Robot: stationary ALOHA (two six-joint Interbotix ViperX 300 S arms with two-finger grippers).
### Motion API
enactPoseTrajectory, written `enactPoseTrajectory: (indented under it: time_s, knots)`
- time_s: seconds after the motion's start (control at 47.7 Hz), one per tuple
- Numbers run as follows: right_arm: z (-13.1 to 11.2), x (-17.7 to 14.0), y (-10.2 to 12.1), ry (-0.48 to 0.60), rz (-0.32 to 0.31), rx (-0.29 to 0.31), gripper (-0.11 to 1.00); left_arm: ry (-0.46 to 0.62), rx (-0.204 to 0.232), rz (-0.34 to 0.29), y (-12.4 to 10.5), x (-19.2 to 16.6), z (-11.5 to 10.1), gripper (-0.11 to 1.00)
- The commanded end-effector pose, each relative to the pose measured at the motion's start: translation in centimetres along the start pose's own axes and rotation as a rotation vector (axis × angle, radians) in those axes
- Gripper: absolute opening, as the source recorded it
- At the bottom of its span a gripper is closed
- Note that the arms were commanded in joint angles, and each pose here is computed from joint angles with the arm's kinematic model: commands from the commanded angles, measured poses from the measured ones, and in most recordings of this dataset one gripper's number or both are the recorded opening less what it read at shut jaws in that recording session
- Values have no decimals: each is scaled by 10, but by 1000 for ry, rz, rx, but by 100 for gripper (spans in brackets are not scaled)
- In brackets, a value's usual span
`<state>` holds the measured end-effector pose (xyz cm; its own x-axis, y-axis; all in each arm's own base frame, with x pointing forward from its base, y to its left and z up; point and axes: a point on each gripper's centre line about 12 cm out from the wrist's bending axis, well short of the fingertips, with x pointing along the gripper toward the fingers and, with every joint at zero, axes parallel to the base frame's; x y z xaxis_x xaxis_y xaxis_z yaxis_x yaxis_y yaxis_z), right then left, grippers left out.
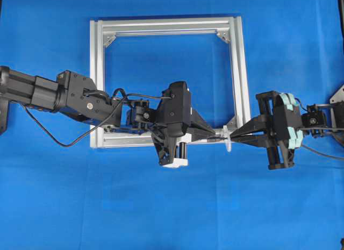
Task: Insert the wire through the string loop located on the right side.
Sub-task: 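Move the left gripper toward the plug emerging from the loop, then close the left gripper on the USB plug beyond the loop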
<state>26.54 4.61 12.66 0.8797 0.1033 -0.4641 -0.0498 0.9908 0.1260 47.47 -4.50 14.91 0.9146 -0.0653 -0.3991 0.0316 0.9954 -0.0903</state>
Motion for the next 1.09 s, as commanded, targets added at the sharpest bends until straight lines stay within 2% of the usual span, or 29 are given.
enactPoseTrajectory:
  time_s: [0.0,0.063,0.105,0.314,0.419,0.608,0.901,1.069]
  knots:
    - [7,1,1,-24,2,2,-3,-42,0,-8,-3,-2,16,1]
    - [7,1,1,-26,2,2,-3,-42,2,-12,-6,-2,16,4]
    - [7,1,1,-26,2,2,-3,-45,5,-17,-8,-2,17,10]
    - [7,1,0,-26,0,3,-3,-53,5,-25,-12,-1,17,71]
    - [7,1,0,-26,0,3,-3,-55,2,-23,-11,-1,18,90]
    - [7,1,0,-26,0,3,-3,-56,1,-23,-11,0,18,87]
    - [7,1,0,-25,0,3,-3,-9,0,-16,-8,20,-10,87]
    - [7,1,0,-25,0,3,-3,-3,2,-15,-8,21,-13,87]
